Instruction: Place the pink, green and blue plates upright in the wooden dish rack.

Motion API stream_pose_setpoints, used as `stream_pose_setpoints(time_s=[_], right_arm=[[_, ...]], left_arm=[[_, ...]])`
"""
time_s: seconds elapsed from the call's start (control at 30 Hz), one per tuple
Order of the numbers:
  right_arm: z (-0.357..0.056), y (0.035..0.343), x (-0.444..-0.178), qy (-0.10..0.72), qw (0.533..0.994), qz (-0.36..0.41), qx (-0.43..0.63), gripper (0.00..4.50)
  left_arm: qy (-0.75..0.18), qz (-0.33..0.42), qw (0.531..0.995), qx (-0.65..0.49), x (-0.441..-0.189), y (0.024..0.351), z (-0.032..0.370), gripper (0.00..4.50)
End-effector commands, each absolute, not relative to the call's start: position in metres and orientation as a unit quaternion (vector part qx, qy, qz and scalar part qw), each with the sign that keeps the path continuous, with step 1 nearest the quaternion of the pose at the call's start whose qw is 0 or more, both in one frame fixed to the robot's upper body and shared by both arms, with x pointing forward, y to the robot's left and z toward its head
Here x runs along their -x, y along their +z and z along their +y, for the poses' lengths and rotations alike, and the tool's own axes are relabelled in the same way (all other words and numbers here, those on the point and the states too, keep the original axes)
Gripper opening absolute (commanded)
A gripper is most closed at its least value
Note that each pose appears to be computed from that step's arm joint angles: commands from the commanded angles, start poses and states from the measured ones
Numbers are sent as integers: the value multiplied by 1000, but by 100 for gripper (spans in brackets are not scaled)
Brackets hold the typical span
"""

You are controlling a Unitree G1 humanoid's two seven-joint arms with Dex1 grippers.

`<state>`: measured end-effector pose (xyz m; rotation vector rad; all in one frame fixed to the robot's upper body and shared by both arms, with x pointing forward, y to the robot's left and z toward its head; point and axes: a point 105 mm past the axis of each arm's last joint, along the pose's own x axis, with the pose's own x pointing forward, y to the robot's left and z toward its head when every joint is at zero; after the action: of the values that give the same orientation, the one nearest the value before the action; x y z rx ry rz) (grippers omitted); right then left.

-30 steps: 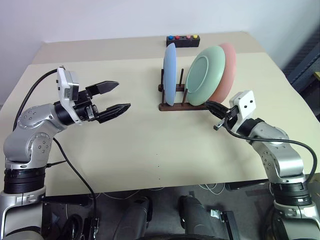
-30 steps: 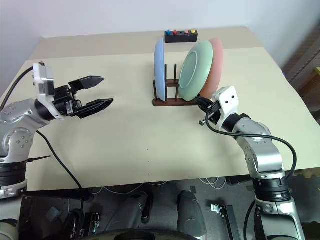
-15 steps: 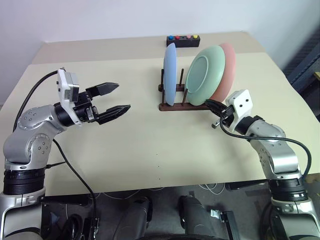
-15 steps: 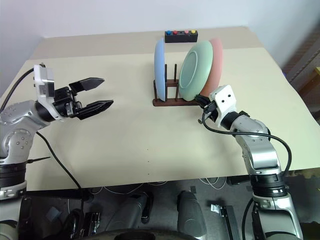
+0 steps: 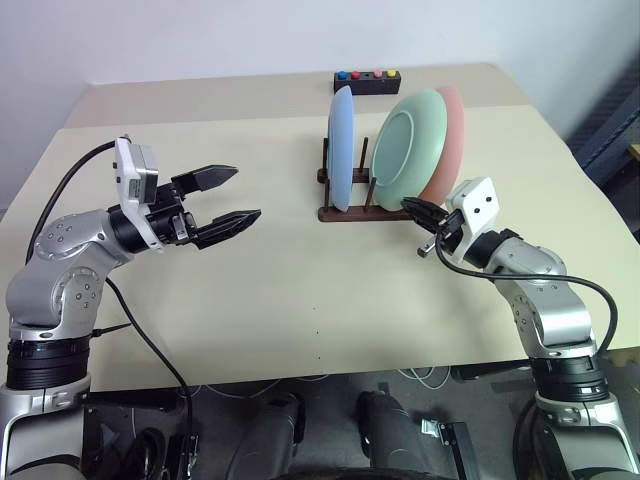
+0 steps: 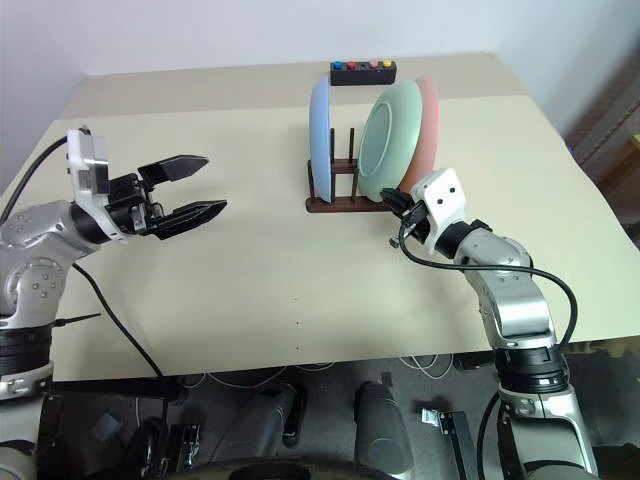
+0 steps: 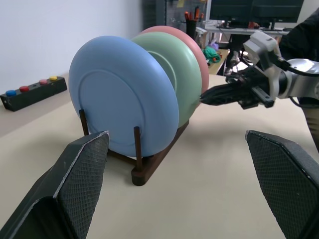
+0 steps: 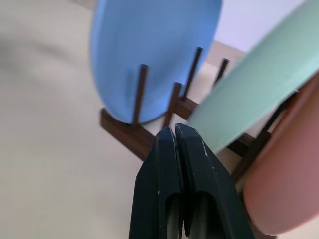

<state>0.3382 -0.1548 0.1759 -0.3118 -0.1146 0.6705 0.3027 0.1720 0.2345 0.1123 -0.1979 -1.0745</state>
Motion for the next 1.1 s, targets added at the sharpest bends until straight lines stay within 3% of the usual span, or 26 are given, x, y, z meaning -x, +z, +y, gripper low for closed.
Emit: stream_pose_setpoints(time_s=[0.03,0.3,1.1], right_arm=[[-160,179,-332,330,923,-58,190,4],[-184,172,-345,271,932,-42,237,4],[-156,203,-353,287,918,-109,252,4]], left_arm=[[-511,-112,850,-67,-297,246,174,450],[-514,-113,848,-66,-297,246,172,450],[-507,-117,852,-66,-299,248,175,450]])
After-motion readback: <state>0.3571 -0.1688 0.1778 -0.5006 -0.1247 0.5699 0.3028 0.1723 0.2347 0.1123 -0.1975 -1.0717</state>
